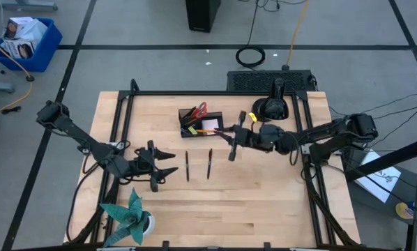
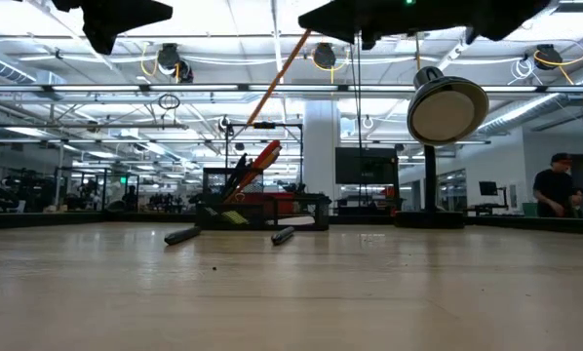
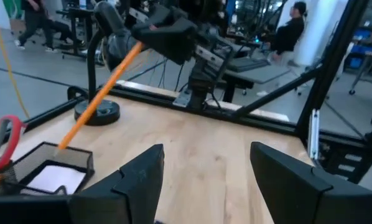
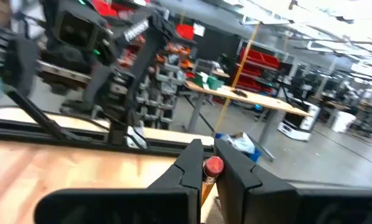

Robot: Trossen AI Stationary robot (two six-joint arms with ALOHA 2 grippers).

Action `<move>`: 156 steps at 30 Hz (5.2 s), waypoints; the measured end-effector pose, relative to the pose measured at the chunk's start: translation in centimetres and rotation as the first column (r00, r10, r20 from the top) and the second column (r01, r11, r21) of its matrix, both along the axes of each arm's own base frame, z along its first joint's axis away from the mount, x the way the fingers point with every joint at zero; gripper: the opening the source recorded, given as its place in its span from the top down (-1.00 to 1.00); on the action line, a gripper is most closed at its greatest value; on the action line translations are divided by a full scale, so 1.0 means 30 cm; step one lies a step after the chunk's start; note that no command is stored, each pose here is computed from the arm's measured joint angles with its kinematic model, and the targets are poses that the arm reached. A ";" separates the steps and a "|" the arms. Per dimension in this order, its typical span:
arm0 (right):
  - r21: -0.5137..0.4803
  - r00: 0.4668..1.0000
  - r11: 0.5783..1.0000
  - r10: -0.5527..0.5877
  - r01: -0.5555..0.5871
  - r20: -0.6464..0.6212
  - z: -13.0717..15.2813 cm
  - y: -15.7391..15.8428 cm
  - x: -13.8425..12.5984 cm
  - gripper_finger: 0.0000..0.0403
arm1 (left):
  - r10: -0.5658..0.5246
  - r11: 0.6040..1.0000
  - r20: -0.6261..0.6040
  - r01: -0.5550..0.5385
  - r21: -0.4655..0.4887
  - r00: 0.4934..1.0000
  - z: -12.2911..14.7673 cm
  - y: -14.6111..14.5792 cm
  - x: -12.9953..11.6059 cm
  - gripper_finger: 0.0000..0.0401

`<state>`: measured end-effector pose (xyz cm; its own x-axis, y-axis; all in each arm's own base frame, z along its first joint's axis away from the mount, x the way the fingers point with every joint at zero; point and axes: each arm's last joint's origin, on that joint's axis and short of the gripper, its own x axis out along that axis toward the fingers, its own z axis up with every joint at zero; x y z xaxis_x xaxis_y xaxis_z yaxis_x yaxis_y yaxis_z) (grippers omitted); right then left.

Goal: Pick and place office supplies into organizer
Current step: Put the orange pencil into the black desk organizer

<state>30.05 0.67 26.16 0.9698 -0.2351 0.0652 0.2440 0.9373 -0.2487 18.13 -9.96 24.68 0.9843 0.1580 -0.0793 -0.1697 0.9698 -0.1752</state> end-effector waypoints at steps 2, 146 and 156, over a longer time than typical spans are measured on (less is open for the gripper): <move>-0.003 1.000 1.000 -0.015 0.015 -0.020 0.003 -0.018 0.023 0.92 | 0.004 1.000 -0.003 -0.004 0.005 1.000 0.001 0.003 -0.002 -0.21; 0.101 0.962 0.993 0.080 -0.055 -0.260 -0.279 -0.420 0.306 0.86 | 0.040 0.999 -0.120 -0.040 -0.003 0.992 -0.046 0.018 -0.004 -0.21; 0.093 0.973 0.989 0.132 -0.116 -0.190 -0.263 -0.406 0.308 0.40 | 0.043 0.999 -0.136 -0.044 -0.005 0.990 -0.053 0.019 -0.006 -0.21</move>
